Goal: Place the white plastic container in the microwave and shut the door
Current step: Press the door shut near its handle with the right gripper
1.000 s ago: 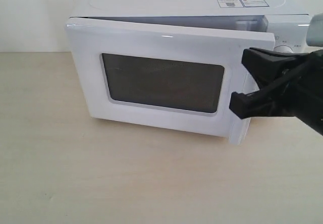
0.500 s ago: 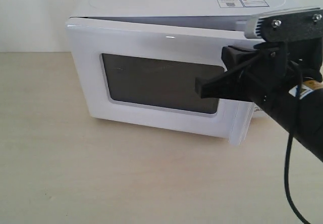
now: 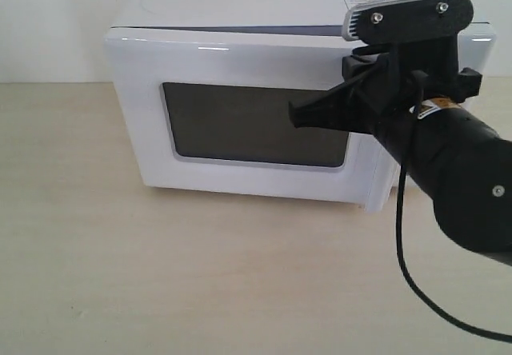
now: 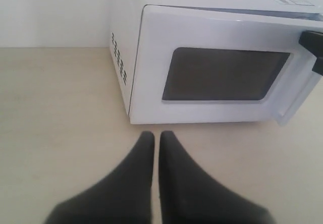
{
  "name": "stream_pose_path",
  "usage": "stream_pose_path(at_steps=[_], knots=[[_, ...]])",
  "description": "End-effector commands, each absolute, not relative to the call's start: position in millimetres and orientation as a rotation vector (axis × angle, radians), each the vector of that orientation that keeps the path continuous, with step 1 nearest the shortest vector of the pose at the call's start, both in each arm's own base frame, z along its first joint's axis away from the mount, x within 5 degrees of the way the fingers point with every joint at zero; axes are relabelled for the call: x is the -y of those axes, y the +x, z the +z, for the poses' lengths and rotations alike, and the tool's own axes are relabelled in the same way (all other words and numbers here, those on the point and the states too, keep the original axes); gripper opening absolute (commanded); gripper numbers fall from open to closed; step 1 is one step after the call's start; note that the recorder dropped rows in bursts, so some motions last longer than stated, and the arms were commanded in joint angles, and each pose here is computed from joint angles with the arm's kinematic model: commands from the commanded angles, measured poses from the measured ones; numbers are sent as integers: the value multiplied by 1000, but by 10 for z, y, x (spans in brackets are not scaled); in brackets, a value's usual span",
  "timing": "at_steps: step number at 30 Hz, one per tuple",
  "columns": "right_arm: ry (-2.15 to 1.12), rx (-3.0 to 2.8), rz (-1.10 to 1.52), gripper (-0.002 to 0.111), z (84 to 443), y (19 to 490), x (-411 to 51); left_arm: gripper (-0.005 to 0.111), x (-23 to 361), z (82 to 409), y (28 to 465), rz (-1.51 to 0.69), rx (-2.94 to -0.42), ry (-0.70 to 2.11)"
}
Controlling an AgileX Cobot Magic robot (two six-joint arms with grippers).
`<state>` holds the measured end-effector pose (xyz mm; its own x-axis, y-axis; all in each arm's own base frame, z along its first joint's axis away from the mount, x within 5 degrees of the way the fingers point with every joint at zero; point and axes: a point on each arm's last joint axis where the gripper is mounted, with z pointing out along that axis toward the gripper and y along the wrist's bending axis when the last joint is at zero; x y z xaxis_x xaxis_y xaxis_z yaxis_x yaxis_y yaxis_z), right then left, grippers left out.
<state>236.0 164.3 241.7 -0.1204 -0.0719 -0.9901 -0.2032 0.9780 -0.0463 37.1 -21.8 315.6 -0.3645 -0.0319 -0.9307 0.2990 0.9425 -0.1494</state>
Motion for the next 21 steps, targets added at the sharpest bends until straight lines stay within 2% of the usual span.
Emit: stream_pose_path(at_steps=[1, 21], knots=[[-143, -1715, 64, 0, 2420, 2490, -1472, 4, 202, 3132, 369, -326, -1929, 196], [-121, -1718, 43, 0, 2418, 2642, -1250, 4, 198, 3145, 375, -319, -1914, 193]])
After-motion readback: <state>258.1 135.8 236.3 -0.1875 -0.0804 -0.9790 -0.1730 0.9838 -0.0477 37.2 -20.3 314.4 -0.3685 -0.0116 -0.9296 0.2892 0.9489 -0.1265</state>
